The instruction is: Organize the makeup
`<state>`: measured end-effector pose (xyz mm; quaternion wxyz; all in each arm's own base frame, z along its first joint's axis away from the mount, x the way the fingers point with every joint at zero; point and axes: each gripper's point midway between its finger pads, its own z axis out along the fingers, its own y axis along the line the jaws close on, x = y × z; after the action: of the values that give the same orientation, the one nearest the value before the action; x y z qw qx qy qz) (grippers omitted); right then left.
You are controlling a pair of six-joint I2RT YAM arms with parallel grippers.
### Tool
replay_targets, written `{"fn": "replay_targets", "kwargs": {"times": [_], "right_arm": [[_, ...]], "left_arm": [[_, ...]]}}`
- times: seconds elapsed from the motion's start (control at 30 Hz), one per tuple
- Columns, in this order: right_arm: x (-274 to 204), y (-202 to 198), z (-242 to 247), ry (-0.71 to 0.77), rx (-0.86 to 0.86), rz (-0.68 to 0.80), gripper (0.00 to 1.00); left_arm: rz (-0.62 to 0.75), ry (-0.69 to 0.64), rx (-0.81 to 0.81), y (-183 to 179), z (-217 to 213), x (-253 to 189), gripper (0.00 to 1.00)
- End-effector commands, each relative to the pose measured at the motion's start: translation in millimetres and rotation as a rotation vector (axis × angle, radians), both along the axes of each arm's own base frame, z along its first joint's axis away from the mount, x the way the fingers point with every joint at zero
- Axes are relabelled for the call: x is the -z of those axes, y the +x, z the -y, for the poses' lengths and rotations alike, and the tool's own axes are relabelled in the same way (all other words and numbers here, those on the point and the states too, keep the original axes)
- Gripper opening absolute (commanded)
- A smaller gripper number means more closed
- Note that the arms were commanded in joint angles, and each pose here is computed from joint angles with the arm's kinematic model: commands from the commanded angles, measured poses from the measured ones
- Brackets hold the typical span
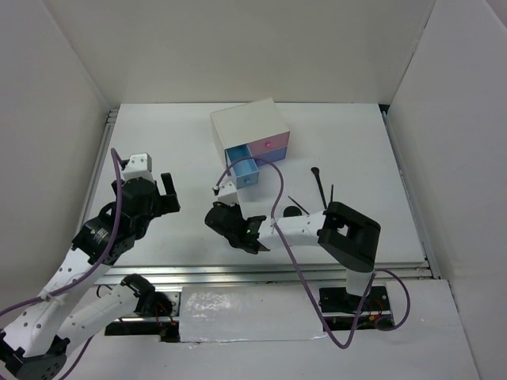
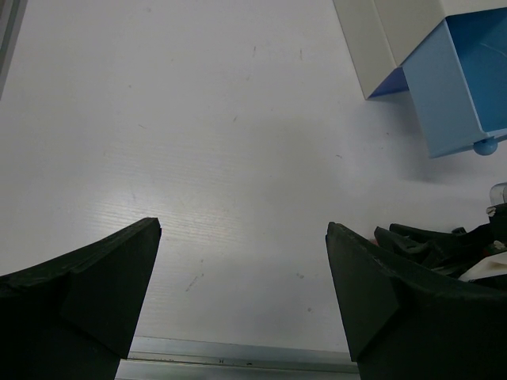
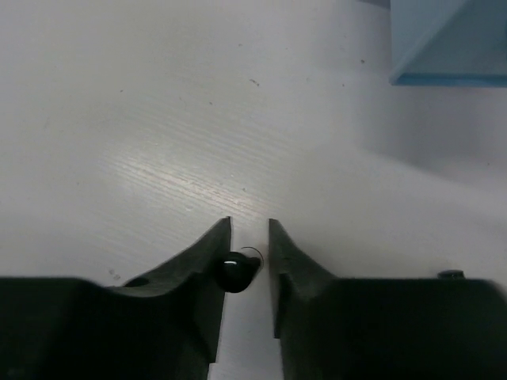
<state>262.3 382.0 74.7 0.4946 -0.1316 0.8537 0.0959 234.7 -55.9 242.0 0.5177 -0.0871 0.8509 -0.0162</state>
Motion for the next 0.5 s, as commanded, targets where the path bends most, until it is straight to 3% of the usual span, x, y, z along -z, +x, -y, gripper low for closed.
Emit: {"fn": "replay_targets", "kwargs": {"times": [0.0,0.1,0.23,0.27,0.4,0.47], "right_arm": [[-20.6,13.0,-11.0,0.053,0.037,0.056,0.19],[-30.4,9.9,-6.6,0.071,0.048,0.058,0.13],[-87.3,2.6,-1.6,0.123,0.042,0.090,0.12],[-101.4,3.6,-0.7,0.117,0.030,0.094,0.06],[-167.0,20.3,3.1,0.078,-0.040,0.030,0.00],[-166.2,32.2,12.3,0.029,-0.060,-0.032,0.00]], "left_arm": [[0.020,-0.005,-0.011,2.3,-0.1,-5.3,0.99],[0.019,-0.003,-0.011,2.4,0.1,-5.0,0.99],[0.018,-0.003,-0.005,2.5,1.5,-4.8,0.99],[0.018,-0.003,-0.006,2.6,1.2,-4.8,1.00],[0.012,-0.001,-0.007,2.8,1.4,-4.0,0.99],[0.011,0.002,-0.013,2.4,0.2,-4.1,0.99]]}}
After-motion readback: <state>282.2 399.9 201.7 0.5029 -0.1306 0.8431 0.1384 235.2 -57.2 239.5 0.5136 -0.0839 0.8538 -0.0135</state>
